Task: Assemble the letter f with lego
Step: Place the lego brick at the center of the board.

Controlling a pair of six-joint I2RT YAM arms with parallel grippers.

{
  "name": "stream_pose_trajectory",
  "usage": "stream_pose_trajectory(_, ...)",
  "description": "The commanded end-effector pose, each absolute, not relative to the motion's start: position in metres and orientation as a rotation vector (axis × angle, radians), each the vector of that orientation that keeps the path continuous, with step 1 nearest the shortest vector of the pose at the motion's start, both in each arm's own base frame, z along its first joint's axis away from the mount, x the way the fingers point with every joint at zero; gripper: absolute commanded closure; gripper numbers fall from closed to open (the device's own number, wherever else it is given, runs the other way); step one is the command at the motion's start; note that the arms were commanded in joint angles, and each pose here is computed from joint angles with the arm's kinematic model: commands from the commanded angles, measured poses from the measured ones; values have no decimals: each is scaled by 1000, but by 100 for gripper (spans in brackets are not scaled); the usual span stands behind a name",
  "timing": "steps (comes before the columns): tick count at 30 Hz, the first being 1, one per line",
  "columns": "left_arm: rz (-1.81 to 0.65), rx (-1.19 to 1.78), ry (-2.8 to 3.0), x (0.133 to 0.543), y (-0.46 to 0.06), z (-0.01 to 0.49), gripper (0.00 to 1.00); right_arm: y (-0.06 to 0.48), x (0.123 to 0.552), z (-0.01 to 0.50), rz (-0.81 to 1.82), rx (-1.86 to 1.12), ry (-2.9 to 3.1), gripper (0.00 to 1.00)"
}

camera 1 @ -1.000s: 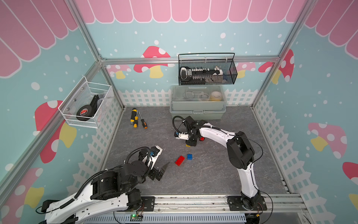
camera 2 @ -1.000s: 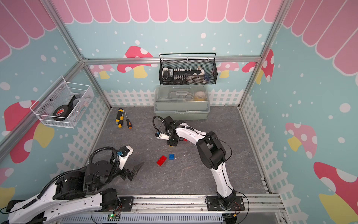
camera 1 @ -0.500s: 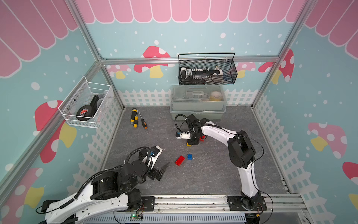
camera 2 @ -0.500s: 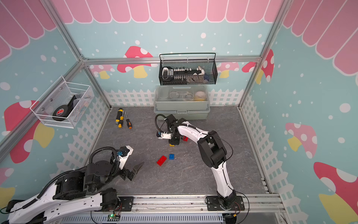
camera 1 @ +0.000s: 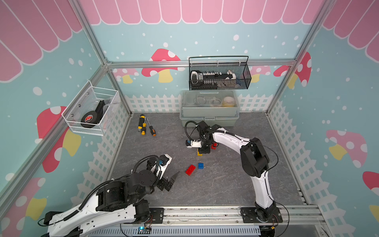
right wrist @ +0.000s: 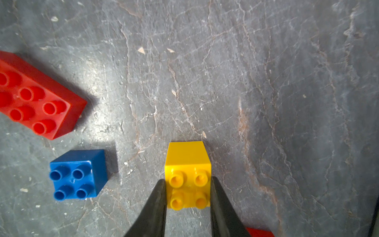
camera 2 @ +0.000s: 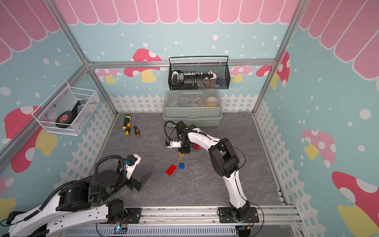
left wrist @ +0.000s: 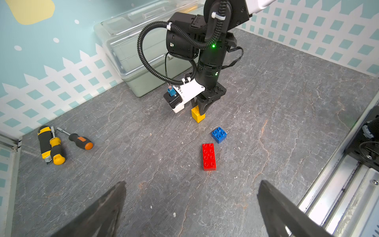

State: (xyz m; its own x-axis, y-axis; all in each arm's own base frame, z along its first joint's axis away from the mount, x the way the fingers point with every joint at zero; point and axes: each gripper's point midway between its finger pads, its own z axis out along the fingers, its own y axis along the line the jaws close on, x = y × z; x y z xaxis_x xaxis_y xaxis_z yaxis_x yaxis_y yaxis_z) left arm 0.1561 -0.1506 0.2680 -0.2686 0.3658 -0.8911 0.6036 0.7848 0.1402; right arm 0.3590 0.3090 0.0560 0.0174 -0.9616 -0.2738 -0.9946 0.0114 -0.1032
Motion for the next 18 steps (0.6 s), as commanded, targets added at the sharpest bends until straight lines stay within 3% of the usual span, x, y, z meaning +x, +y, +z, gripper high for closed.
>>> stream_pose_trajectory(1,-270,759,1883,154,-149,272,1,309,352,50,236,-2098,1998,68)
stream_pose_trajectory(18,-272,761,1882,154,-149,272,1,313,356,74,244,-2019,1996,42)
